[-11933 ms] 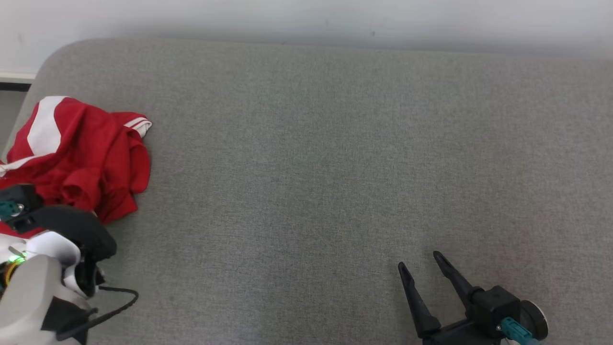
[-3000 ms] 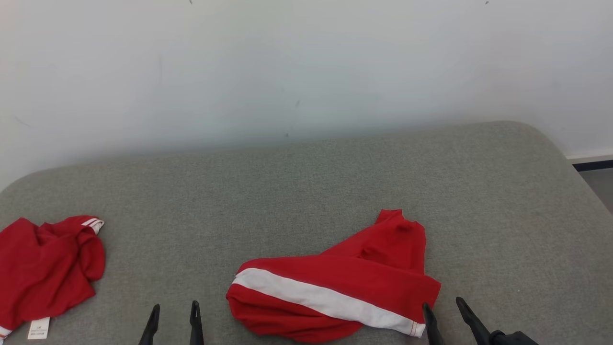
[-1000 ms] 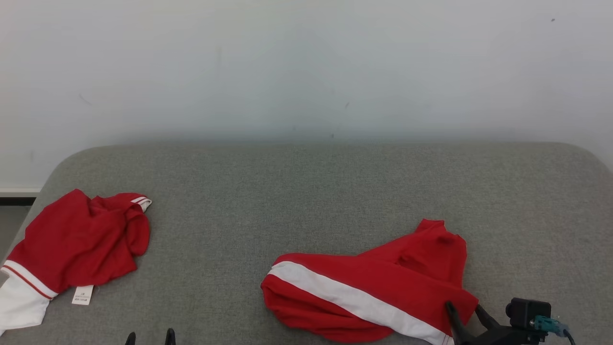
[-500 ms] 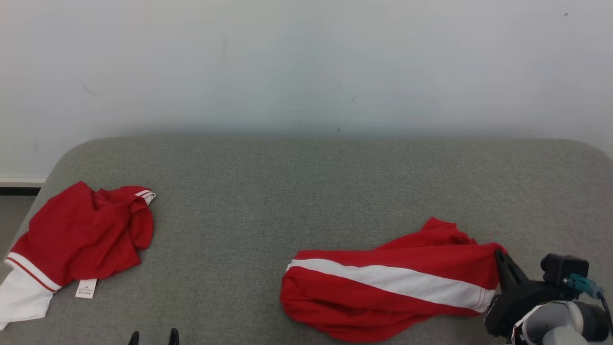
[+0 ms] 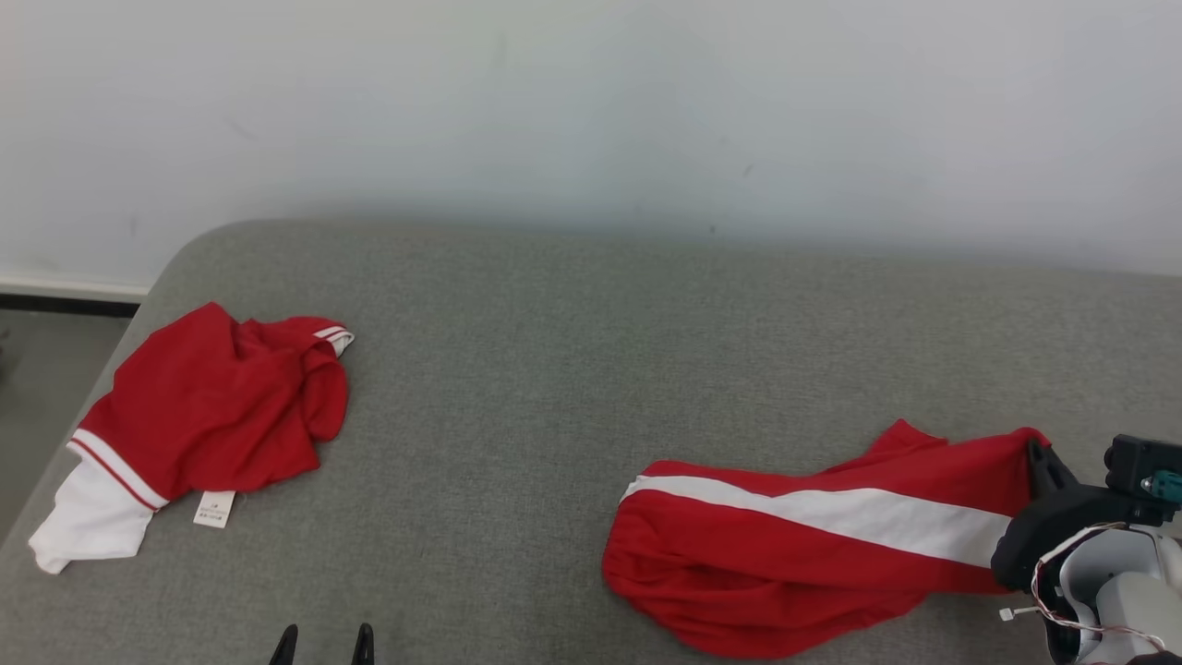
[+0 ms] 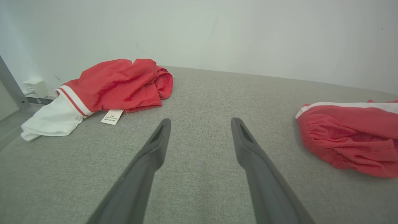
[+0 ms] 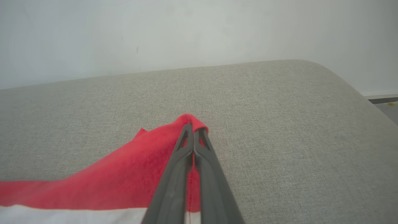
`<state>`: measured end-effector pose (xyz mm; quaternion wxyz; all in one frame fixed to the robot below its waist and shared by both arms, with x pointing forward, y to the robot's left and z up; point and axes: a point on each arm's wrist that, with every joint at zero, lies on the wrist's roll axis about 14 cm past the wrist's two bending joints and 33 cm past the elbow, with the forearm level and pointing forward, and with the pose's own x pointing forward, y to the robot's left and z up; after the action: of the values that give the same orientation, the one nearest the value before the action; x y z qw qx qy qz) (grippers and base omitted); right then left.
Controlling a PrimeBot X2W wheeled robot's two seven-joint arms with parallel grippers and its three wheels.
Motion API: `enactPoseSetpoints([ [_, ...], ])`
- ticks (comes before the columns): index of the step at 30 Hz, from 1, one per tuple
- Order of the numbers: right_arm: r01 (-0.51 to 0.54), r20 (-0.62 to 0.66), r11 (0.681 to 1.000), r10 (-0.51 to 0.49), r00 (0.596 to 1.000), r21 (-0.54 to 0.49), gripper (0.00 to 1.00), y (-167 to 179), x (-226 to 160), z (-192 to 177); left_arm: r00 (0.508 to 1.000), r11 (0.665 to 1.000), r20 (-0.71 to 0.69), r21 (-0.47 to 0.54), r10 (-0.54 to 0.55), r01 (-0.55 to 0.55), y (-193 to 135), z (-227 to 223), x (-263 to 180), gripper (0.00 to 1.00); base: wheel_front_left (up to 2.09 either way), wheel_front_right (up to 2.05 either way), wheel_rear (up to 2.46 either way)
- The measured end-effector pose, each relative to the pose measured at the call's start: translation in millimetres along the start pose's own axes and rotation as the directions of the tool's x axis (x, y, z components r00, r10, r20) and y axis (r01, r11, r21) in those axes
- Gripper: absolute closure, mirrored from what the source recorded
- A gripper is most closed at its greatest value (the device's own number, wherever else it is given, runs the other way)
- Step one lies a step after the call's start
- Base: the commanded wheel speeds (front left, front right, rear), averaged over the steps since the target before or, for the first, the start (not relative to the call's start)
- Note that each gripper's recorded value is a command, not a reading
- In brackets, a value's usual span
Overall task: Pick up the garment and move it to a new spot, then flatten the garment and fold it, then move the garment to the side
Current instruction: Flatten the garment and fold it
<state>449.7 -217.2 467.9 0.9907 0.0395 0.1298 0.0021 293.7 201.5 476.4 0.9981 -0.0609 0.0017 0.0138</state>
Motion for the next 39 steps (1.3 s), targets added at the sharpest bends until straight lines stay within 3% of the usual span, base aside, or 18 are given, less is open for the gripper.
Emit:
enactPoseSetpoints([
  [3, -0.003, -0.015, 1.0, 0.003, 1.0, -0.003, 1.0, 4, 10, -4, 1.0, 1.0, -0.005, 0.007, 0.012, -0.012, 4, -1, -1, 0.0, 0.0, 0.0, 0.0],
  [5, -0.01, -0.022, 1.0, 0.009, 1.0, -0.008, 0.0, 8, 16, -6, 1.0, 1.0, -0.005, 0.009, 0.022, -0.022, 7, 0, 1, 0.0, 0.0, 0.0, 0.0],
  [14, -0.05, 0.003, 0.999, 0.05, 0.999, -0.004, 0.0, 24, 14, -13, 0.999, 0.999, 0.004, 0.001, 0.048, -0.048, 14, 2, 0, 0.0, 0.0, 0.0, 0.0],
  [24, 0.025, 0.092, 0.999, -0.027, 0.995, 0.02, 0.0, -12, -36, -17, 0.998, 1.0, 0.054, -0.015, 0.02, -0.019, 6, 15, 3, 0.0, 0.0, 0.0, 0.0],
  [39, -0.095, 0.302, 0.993, 0.112, 0.947, -0.071, 0.0, 41, -113, -2, 0.994, 0.998, 0.102, -0.057, -0.03, 0.036, -12, 27, 11, 0.0, 0.0, 0.0, 0.0],
])
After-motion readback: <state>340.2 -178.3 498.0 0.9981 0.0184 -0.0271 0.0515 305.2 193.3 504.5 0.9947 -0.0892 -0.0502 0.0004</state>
